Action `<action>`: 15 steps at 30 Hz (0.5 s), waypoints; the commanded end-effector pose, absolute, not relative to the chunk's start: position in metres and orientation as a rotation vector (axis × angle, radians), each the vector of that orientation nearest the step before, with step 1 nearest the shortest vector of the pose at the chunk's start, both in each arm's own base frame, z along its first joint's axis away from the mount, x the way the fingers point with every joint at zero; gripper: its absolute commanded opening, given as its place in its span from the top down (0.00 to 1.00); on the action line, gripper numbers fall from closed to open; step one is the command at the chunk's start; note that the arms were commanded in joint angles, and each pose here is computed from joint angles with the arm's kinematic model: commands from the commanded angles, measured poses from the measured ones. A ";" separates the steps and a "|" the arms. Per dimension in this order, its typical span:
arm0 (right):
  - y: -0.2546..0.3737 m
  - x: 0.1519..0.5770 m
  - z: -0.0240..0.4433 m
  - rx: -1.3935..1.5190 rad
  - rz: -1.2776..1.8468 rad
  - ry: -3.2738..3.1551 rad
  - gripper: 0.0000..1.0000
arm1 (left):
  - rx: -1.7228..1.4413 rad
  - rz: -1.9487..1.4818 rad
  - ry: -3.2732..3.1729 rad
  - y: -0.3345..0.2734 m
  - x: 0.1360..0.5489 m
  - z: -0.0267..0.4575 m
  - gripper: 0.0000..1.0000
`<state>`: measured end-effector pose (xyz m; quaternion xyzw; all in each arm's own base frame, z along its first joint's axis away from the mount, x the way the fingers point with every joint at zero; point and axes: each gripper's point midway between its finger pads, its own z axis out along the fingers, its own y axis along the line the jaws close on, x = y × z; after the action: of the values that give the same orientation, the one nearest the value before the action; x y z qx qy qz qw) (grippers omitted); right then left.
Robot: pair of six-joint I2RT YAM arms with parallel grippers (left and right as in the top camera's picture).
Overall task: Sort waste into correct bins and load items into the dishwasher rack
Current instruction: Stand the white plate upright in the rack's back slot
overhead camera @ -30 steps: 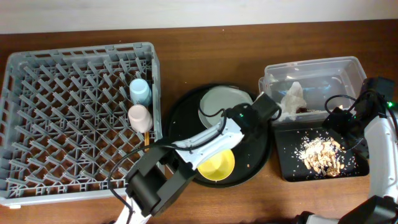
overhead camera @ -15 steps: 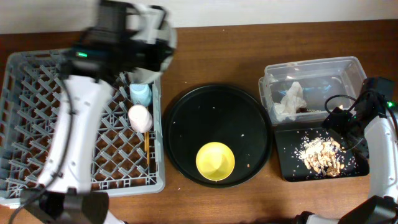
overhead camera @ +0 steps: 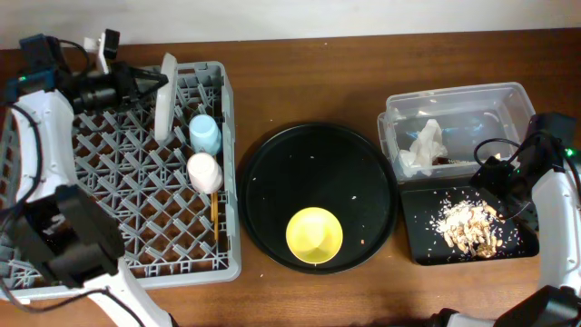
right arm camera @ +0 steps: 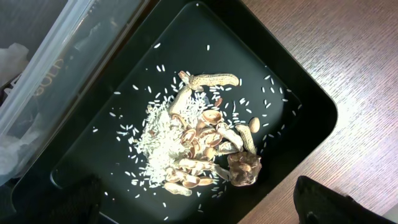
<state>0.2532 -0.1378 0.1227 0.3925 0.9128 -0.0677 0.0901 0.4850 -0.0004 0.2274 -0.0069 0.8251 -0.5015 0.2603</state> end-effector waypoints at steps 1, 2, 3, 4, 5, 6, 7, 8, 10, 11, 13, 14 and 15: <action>-0.140 0.253 0.123 1.169 -0.206 2.715 0.01 | -0.019 -1.426 2.214 0.001 0.491 0.207 1.00; -0.140 0.253 0.123 1.169 -0.206 2.715 0.01 | -0.035 -1.400 2.234 0.006 0.494 0.199 1.00; -0.140 0.253 0.123 1.169 -0.206 2.715 0.01 | -0.047 -1.371 2.253 0.010 0.495 0.193 0.99; -0.140 0.253 0.123 1.169 -0.206 2.715 0.01 | -0.058 -1.341 2.274 0.013 0.496 0.188 0.90; -0.140 0.253 0.123 1.169 -0.206 2.715 0.01 | -0.068 -1.313 2.289 0.017 0.497 0.184 0.71; -0.140 0.253 0.123 1.169 -0.206 2.715 0.01 | -0.067 -1.305 2.285 0.019 0.498 0.184 0.56; -0.140 0.253 0.123 1.169 -0.206 2.715 0.02 | -0.061 -1.319 2.261 0.021 0.499 0.191 0.43; -0.140 0.253 0.123 1.169 -0.206 2.715 0.01 | -0.064 -1.336 2.245 0.022 0.499 0.196 0.35; -0.140 0.253 0.123 1.169 -0.206 2.715 0.01 | -0.067 -1.396 2.196 0.021 0.499 0.212 0.29; -0.140 0.253 0.123 1.169 -0.206 2.715 0.01 | -0.030 -1.450 2.137 0.016 0.497 0.231 0.22; -0.140 0.253 0.123 1.169 -0.206 2.715 0.01 | -0.015 -1.473 2.111 0.012 0.491 0.251 0.19; -0.140 0.253 0.123 1.169 -0.206 2.715 0.01 | -0.003 -1.458 2.108 0.010 0.486 0.262 0.18; -0.140 0.253 0.123 1.169 -0.206 2.715 0.01 | 0.005 -1.431 2.113 0.009 0.481 0.271 0.17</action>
<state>0.2532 -0.1378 0.1227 0.3927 0.9127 -0.0677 0.0902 0.4945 0.0145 0.2149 -0.0284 0.8109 -0.5262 0.2545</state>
